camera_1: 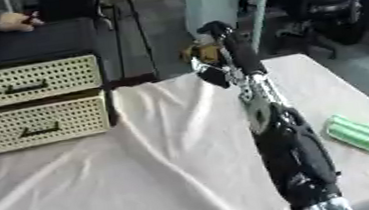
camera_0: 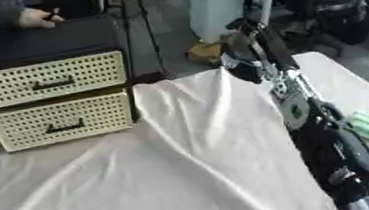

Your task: Pick up objects from table and place into drawer.

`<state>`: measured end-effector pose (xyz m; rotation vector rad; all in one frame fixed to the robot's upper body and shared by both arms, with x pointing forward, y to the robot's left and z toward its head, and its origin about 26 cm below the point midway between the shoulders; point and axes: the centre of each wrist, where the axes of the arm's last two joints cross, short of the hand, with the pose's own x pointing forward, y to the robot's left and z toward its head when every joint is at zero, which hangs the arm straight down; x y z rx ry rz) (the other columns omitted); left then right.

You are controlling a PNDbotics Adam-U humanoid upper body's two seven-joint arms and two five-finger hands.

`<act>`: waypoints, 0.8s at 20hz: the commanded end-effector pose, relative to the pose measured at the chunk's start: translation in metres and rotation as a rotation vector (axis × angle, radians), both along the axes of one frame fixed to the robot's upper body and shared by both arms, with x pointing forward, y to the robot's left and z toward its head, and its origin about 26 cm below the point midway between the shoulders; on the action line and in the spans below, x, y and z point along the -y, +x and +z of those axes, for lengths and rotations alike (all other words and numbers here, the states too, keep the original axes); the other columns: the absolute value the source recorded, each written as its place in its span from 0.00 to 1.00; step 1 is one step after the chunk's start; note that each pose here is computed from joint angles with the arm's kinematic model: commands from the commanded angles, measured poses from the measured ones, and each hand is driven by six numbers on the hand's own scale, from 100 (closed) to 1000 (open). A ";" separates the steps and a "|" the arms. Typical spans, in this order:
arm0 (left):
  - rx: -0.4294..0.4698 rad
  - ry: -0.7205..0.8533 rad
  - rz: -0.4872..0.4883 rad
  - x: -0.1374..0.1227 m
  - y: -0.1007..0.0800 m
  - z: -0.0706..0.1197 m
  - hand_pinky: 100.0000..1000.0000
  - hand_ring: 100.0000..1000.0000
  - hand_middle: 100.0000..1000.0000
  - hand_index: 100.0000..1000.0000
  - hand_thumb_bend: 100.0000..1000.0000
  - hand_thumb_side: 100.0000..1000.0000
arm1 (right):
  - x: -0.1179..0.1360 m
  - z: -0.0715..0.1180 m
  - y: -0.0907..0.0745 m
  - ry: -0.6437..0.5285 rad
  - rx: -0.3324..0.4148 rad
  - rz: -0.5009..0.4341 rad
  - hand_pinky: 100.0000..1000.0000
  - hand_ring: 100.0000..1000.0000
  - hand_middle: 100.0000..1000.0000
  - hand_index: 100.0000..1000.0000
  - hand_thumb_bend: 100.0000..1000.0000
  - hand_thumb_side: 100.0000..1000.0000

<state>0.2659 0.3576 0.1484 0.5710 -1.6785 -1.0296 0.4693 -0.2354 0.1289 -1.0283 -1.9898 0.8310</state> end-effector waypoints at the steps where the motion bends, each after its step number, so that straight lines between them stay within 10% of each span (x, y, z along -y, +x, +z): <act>1: 0.036 0.019 0.003 -0.001 -0.001 0.011 0.29 0.43 0.55 0.68 0.25 1.00 | 0.011 0.017 0.002 -0.009 0.045 -0.020 0.81 0.91 0.79 0.81 0.00 0.37; 16: 0.026 0.022 0.012 -0.001 -0.001 0.011 0.29 0.44 0.56 0.70 0.26 1.00 | 0.011 0.015 0.001 -0.004 0.041 -0.025 0.81 0.91 0.79 0.81 0.00 0.35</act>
